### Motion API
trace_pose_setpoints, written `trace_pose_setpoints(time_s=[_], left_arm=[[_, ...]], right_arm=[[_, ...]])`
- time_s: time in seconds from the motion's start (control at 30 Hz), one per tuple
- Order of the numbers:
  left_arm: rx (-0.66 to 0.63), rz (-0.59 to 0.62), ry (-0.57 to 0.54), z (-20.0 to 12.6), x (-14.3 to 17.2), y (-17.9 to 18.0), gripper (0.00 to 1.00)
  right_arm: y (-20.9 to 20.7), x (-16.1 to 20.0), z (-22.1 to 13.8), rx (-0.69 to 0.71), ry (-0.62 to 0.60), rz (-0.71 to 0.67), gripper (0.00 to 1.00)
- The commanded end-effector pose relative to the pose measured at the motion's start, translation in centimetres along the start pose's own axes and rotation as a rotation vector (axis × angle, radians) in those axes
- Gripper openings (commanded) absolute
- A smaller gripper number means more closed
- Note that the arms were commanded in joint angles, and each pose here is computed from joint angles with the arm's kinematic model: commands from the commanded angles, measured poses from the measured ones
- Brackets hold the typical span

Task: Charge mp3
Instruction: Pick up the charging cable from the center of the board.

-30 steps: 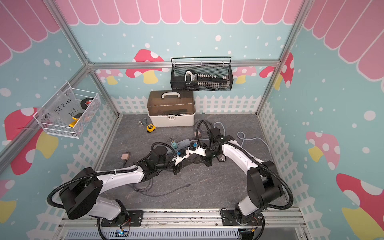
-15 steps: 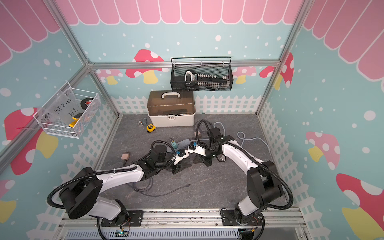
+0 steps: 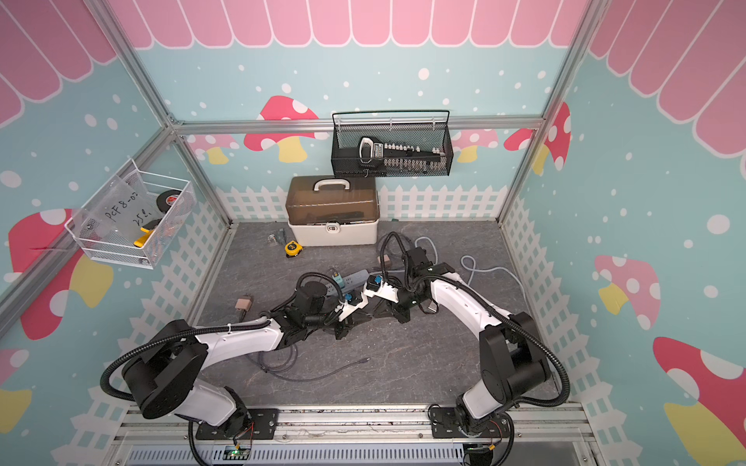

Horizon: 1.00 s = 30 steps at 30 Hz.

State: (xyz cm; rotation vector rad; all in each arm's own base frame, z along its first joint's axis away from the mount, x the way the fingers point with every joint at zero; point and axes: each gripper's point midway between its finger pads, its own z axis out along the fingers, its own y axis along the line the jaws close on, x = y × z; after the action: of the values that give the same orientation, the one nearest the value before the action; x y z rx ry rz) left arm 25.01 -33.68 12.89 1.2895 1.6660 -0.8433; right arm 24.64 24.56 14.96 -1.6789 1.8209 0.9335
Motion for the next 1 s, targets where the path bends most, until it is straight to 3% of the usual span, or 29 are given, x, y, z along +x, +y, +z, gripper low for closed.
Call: trace_pose_setpoints(time_s=[0.0, 0.1, 0.27, 0.37, 0.73, 0.97], left_arm=[[0.018, 0.029, -0.030, -0.2, -1.4, -0.3, 0.03], [0.010, 0.041, -0.039, -0.8, -2.0, -0.4, 0.00], [-0.013, 0.074, -0.038, -2.2, -2.5, -0.6, 0.00], [-0.026, 0.094, -0.019, -2.7, -2.4, -0.7, 0.00], [-0.064, 0.172, -0.005, -3.5, -2.6, -0.6, 0.00], [-0.076, 0.231, 0.002, -3.2, -3.1, -1.0, 0.00]], right_arm=[[0.4, -1.1, -0.2, -0.023, -0.048, -0.022, 0.01], [0.0, -0.5, -0.1, 0.005, -0.012, -0.011, 0.07], [-0.9, 0.0, -1.0, 0.087, 0.023, -0.040, 0.33], [-0.9, 0.0, -2.1, 0.135, -0.001, -0.086, 0.39], [0.6, 0.0, -3.5, 0.253, -0.067, -0.269, 0.38], [0.2, -2.0, -3.5, 0.248, -0.167, -0.278, 0.38]])
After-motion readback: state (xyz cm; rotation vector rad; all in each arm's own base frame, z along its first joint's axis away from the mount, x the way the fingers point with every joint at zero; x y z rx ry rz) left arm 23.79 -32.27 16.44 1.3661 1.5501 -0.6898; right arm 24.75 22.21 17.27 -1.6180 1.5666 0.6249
